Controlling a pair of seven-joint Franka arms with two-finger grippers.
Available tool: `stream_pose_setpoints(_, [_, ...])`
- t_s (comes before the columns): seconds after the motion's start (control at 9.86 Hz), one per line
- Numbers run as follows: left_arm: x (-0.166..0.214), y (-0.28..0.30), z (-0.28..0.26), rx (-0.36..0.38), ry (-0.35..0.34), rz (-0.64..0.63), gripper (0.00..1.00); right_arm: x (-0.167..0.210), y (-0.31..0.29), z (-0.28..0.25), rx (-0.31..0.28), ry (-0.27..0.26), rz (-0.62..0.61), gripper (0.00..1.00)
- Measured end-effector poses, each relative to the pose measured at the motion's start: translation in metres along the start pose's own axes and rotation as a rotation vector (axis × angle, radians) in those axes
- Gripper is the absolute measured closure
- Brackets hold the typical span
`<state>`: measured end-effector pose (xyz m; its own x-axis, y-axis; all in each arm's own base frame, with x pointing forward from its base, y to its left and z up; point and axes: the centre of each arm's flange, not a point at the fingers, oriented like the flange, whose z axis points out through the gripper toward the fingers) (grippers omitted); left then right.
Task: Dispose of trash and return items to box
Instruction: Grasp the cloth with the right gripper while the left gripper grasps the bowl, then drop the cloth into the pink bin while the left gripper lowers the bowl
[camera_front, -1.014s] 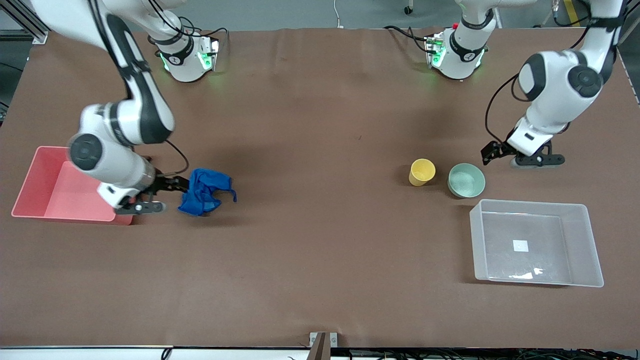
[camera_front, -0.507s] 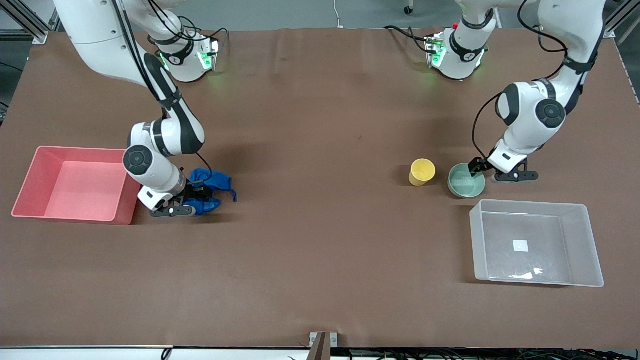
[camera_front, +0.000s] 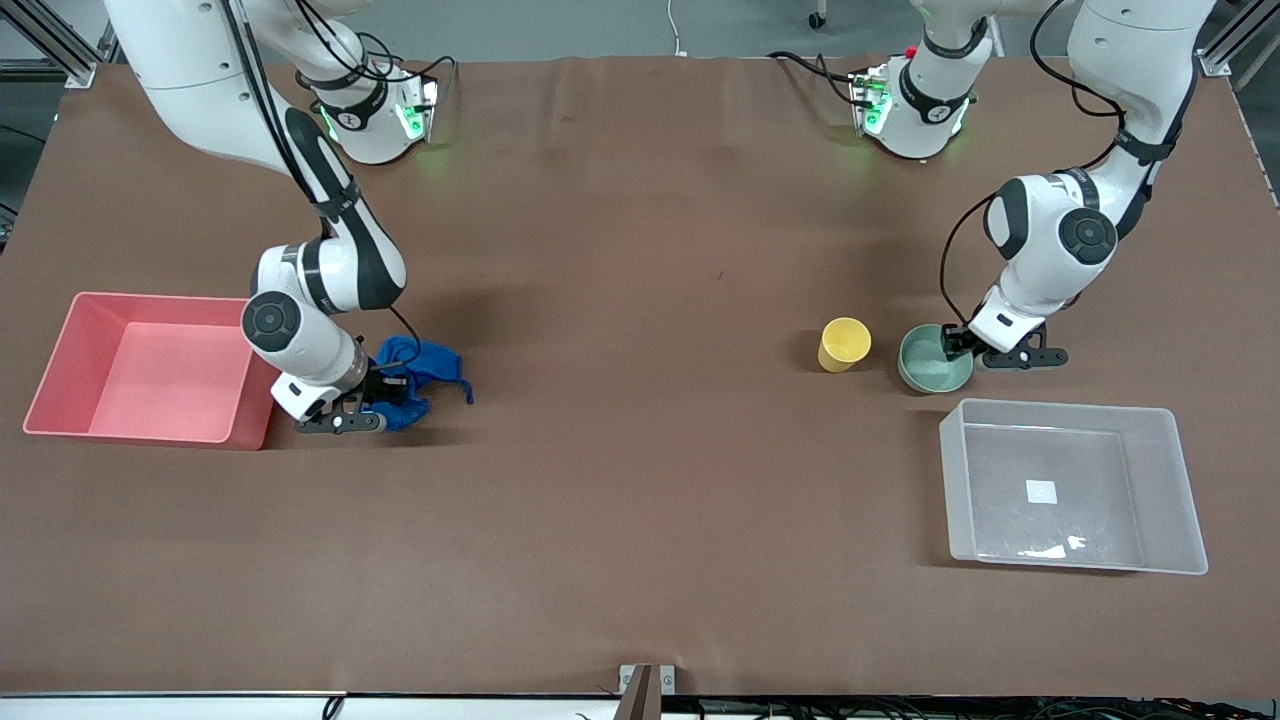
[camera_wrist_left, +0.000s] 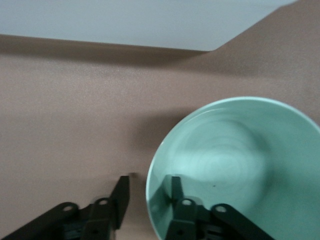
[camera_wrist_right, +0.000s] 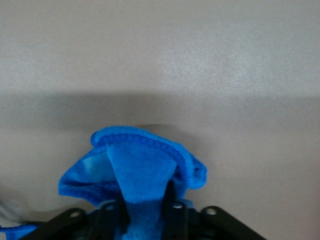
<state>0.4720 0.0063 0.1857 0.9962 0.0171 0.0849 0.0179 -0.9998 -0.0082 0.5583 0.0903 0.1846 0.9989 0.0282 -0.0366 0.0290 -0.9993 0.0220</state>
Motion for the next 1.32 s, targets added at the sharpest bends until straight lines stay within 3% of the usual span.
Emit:
stream_pose_setpoints(0.1, [0.003,0.000,-0.004,-0.001,0.012,0.000,0.80,0.000,0.001,-0.006,-0.004,-0.045,0.018,0.85])
stream_pose_setpoints(0.2, [0.008,0.001,-0.016,-0.003,0.029,0.001,0.93,0.007,0.004,-0.028,-0.007,-0.098,0.035,0.85])
stream_pose_setpoints(0.41, [0.014,0.003,-0.059,-0.012,-0.001,0.004,0.96,0.032,0.027,-0.118,0.003,-0.145,0.079,0.85])
stream_pose_setpoints(0.61, [0.020,0.004,-0.125,-0.024,-0.020,0.005,0.96,0.048,0.075,-0.224,0.021,-0.140,0.138,0.87])
stream_pose_setpoints(0.81, [0.040,0.003,-0.190,-0.032,-0.020,0.013,0.96,0.049,0.136,-0.297,0.026,-0.113,0.124,0.87])
stream_pose_setpoints(1.01, [0.084,-0.010,-0.205,-0.025,0.014,0.014,0.96,0.042,0.203,-0.313,-0.005,-0.108,0.053,0.87])
stream_pose_setpoints(1.32, [0.163,-0.029,-0.155,0.009,0.002,0.013,0.96,0.023,0.321,-0.268,0.006,-0.111,-0.010,0.87])
